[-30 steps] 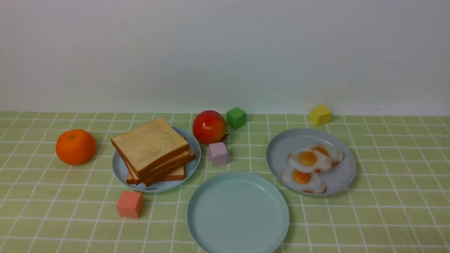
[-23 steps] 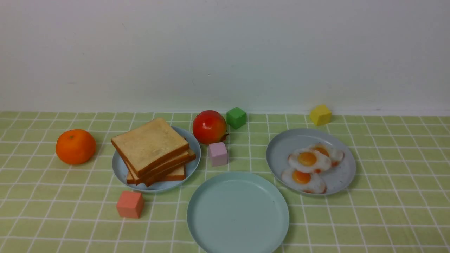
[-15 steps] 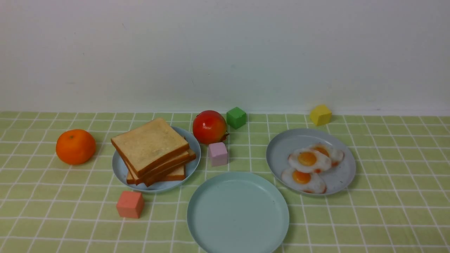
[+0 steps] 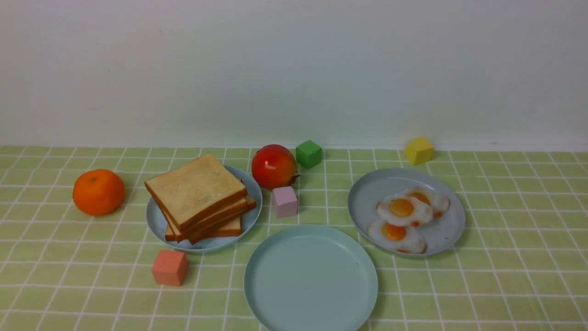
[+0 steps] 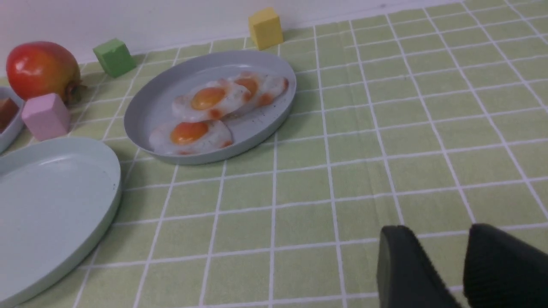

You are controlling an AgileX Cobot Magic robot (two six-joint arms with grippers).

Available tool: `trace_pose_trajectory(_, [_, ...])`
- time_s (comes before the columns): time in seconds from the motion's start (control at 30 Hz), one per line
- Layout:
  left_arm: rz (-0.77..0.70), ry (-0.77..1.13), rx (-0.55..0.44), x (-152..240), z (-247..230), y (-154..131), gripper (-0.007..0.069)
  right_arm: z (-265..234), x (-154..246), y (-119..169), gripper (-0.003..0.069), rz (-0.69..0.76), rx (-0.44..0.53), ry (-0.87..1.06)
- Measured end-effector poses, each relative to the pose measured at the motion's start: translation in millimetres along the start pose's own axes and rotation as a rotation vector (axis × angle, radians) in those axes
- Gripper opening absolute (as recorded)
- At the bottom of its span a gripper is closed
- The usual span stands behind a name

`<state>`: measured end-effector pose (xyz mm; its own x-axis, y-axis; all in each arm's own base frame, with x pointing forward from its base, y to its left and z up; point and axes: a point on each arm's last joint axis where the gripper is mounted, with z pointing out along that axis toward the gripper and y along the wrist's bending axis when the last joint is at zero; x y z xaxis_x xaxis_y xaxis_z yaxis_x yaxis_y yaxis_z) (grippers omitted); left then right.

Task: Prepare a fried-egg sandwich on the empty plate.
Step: Use the left arm to grab a slice of bread

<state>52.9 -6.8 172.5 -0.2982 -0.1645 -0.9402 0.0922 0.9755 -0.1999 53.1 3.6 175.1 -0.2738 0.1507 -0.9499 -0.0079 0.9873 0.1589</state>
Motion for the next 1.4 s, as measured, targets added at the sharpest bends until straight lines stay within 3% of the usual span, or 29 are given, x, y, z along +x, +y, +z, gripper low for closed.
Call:
trace_pose_trajectory(0.27, [0.004, -0.330, 0.109, -29.0, -5.2, -9.7, 0.0238, -7.0, -34.9, 3.5, 0.0238, 0.000, -0.042, -0.410])
trace_pose_trajectory(0.47, [0.006, -0.428, 0.141, -37.1, -8.9, -12.5, 0.0238, -17.7, -53.1, 5.4, 0.0238, 0.000, -0.066, -0.642])
trace_pose_trajectory(0.6, [-0.107, -0.606, 0.223, -51.9, -18.1, -15.9, 0.0238, -26.6, -63.3, 6.0, 0.0238, 0.054, -0.099, -0.788])
trace_pose_trajectory(0.73, [-0.209, -0.809, 0.307, -76.0, -36.4, -19.0, 0.0238, -34.7, -74.7, 6.6, 0.0238, 0.194, -0.161, -0.859])
trace_pose_trajectory(0.87, [-0.213, -0.935, 0.346, -139.0, -72.5, -31.3, 0.0238, -53.5, -125.6, 15.7, 0.0238, 0.265, -0.218, -0.904])
trace_pose_trajectory(1.0, [-0.205, -0.847, 0.316, -211.0, -90.8, -47.0, 0.0238, -70.4, -200.4, 29.9, 0.0238, 0.276, -0.235, -0.870])
trace_pose_trajectory(1.1, [-0.234, -0.608, 0.252, -246.1, -76.3, -55.8, 0.0238, -68.3, -248.8, 39.3, 0.0238, 0.265, -0.207, -0.741])
trace_pose_trajectory(1.13, [-0.240, -0.599, 0.252, -249.9, -77.2, -56.7, 0.0238, -66.2, -253.6, 40.2, 0.0238, 0.265, -0.200, -0.715])
trace_pose_trajectory(1.23, [-0.271, -0.256, 0.152, -252.4, -32.4, -60.2, 0.0238, -30.9, -275.4, 43.6, 0.0238, 0.238, -0.115, -0.448])
trace_pose_trajectory(1.4, [-0.269, 0.054, 0.043, -233.3, 28.3, -58.8, 0.0238, 25.1, -260.1, 38.8, 0.0238, 0.208, -0.006, -0.130])
